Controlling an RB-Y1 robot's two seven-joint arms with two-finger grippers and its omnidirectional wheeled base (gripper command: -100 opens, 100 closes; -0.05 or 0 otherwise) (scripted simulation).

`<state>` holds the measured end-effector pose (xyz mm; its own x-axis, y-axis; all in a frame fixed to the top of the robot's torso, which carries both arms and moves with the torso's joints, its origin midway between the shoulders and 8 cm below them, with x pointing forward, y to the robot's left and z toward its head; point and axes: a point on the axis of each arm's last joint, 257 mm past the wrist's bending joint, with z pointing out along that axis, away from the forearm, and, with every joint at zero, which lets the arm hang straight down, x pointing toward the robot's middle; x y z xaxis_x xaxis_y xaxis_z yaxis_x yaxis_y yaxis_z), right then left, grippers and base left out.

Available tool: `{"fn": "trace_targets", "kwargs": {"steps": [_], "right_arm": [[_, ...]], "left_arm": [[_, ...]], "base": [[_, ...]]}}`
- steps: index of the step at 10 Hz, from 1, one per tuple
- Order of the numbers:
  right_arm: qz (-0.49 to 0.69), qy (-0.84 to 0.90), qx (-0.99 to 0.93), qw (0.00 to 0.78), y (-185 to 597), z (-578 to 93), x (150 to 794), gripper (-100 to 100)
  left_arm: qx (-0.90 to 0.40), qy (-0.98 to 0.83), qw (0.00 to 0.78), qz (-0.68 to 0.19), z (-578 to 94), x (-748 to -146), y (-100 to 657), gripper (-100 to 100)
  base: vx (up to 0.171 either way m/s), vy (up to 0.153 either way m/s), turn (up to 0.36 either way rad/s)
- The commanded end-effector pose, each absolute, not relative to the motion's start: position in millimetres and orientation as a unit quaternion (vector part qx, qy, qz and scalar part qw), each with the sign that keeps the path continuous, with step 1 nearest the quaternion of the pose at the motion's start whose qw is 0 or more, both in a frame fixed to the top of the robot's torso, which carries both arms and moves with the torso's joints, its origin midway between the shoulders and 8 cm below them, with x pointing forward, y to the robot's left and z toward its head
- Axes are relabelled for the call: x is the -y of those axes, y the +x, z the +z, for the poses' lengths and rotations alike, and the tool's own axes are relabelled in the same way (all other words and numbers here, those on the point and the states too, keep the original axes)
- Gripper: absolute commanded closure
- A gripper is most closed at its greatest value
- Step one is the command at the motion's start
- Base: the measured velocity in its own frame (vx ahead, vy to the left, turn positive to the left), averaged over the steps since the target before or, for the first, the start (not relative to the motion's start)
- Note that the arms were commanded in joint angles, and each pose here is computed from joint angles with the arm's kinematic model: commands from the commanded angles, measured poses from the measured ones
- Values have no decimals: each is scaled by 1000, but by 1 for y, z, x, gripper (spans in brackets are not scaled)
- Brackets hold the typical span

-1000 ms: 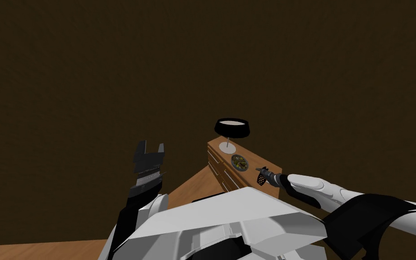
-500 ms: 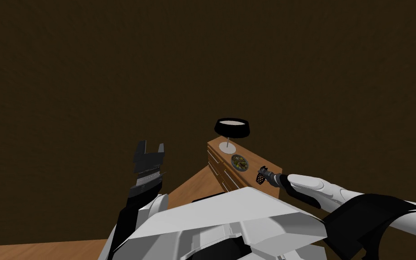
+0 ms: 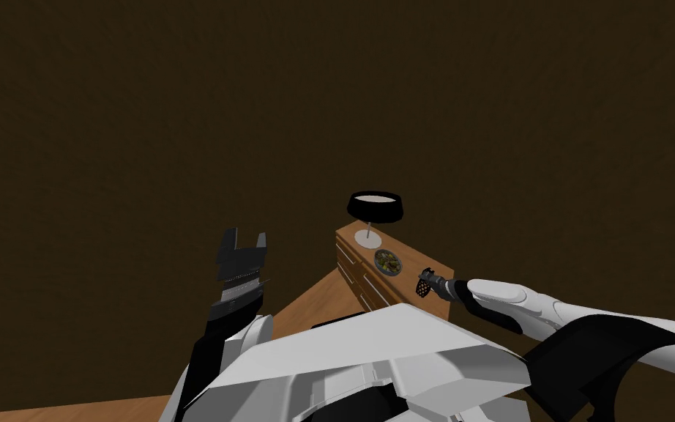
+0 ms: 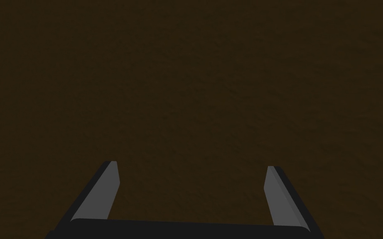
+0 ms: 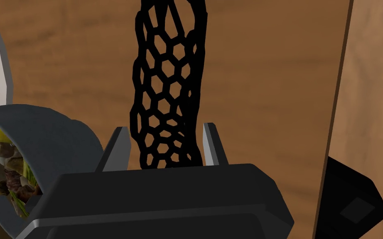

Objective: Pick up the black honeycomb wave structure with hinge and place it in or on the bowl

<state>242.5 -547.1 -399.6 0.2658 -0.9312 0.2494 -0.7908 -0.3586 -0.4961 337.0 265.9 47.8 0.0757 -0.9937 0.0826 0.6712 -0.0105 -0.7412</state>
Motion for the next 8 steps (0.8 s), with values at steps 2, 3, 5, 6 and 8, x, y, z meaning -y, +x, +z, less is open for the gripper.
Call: {"fn": "trace_targets", "kwargs": {"steps": [2, 3, 5, 6, 8], "right_arm": [[-280, -781, -541, 138, 266, -379, 560, 100], [-280, -781, -541, 138, 266, -379, 560, 100], [-304, -773, -537, 146, 294, -357, 568, 100], [-326, -763, -535, 160, 322, -333, 573, 100], [-337, -757, -534, 169, 336, -321, 573, 100]], "left_arm": [[-249, -324, 658, -633, 48, -266, 337, 0], [-249, -324, 658, -633, 48, -266, 337, 0], [-249, -324, 658, -633, 48, -266, 337, 0], [-249, -324, 658, -633, 48, -266, 337, 0], [-249, -324, 658, -633, 48, -266, 337, 0]], "base": [[-82, -10, -55], [-43, -6, 5], [-108, 7, -50], [-133, 19, -69], [-180, 51, -33]]}}
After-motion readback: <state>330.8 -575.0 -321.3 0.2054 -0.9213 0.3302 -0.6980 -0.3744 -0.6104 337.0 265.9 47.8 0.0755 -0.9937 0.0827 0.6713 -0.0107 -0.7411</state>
